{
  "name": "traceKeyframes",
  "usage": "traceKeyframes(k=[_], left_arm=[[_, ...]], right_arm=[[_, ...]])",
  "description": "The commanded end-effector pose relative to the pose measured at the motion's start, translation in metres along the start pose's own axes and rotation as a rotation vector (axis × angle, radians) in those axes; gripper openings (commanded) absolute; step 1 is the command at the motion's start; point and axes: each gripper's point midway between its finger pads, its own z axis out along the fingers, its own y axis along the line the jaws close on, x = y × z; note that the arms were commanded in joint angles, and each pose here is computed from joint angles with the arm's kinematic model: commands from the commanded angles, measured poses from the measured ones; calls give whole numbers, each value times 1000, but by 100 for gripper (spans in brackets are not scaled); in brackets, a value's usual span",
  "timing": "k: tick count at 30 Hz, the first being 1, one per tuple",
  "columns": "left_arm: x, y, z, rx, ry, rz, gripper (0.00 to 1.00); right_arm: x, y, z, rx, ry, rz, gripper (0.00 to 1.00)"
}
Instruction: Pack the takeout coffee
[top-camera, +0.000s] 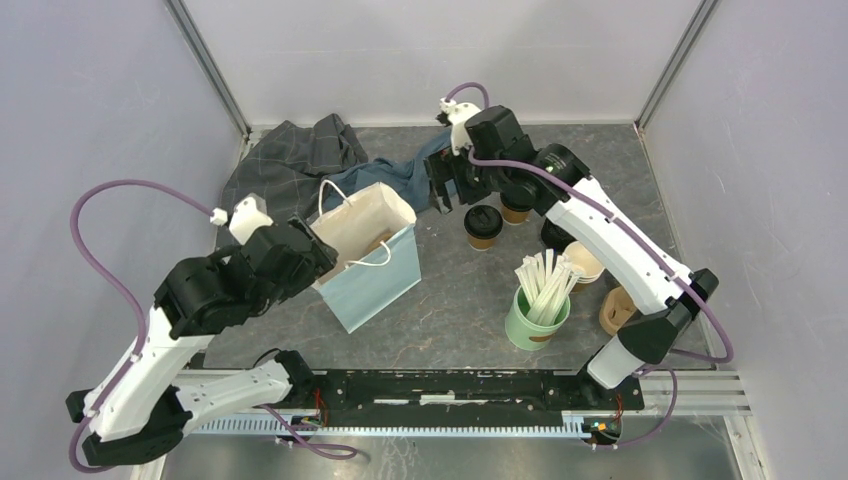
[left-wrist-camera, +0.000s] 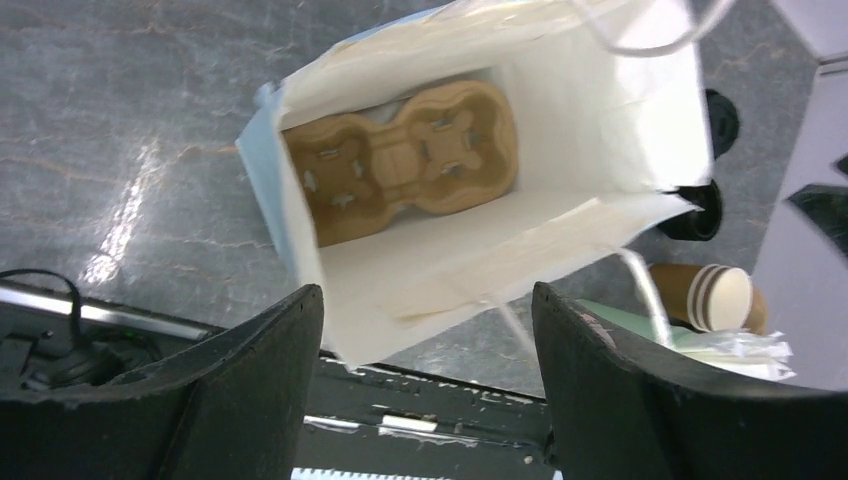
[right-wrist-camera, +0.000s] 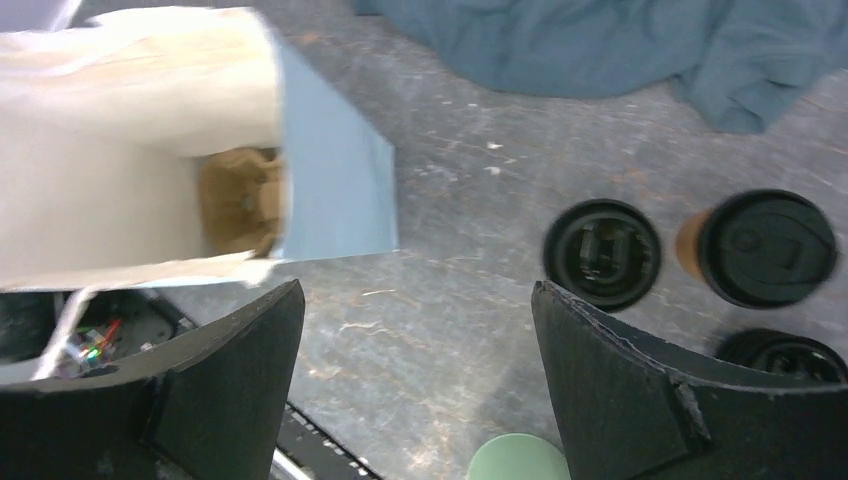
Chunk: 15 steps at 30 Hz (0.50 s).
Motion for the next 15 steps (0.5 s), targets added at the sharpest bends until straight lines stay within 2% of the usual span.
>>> traceKeyframes(k=[1,7,11,15], left_arm=[[5,23,7,-61,-30,-85,83],[10,33,8,-61,-22,-76,83],[10,35,8,-64,-27,-69,80],[2,31,5,-55,-51,-58,82]], right_arm=[[4,-59,-9,153,-20,15,90],[46,-107,7,256,86,-9,91],[59,-108,17,244,130,-7,91],[56,-99,20,194,101,10,91]])
